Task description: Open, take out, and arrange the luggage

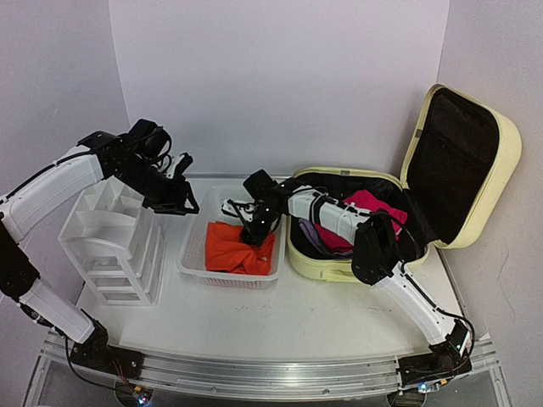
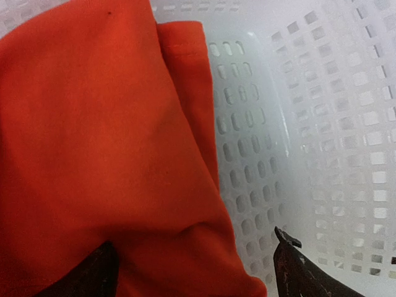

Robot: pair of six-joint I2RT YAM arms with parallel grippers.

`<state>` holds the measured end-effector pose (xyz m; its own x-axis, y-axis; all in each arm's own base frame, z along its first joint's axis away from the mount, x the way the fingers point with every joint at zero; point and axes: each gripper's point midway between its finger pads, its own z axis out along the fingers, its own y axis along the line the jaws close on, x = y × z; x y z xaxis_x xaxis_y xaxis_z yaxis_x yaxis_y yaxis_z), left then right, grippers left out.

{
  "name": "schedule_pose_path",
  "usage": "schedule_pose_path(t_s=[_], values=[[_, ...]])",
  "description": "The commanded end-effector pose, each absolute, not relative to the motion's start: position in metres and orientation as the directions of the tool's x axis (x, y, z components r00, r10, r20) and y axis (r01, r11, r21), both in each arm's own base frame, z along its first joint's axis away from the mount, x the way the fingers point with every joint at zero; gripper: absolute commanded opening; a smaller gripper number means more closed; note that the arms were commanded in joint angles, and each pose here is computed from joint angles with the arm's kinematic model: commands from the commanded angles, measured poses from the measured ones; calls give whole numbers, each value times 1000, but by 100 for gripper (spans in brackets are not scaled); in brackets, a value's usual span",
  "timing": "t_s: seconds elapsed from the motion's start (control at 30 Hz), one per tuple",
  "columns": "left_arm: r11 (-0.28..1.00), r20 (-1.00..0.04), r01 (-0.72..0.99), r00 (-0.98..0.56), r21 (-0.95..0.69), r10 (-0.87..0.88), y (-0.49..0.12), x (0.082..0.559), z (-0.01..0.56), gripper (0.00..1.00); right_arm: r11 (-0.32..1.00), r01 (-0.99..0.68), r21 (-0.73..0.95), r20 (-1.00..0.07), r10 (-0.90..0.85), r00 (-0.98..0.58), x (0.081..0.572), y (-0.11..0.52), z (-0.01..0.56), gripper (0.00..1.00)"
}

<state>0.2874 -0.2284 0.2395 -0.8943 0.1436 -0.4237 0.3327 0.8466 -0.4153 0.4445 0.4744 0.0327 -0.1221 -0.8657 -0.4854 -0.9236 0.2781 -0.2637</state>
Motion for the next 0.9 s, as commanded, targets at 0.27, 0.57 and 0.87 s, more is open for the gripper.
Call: schedule_pose_path(t_s=[0.27,0.57,0.87], values=[[825,-472,426,-852,-371,227,-232,274,252,38,222,-908,-357,-433,-900,-50,465,471,2,57],[823,-448,433,-858,-368,251,-231,262,247,38,234,-820,-523,-447,-894,30,503,473,30,2],[832,-437,430,-861,-351,261,-228,259,241,38,341,-707,-620,-567,-818,102,528,482,123,0]])
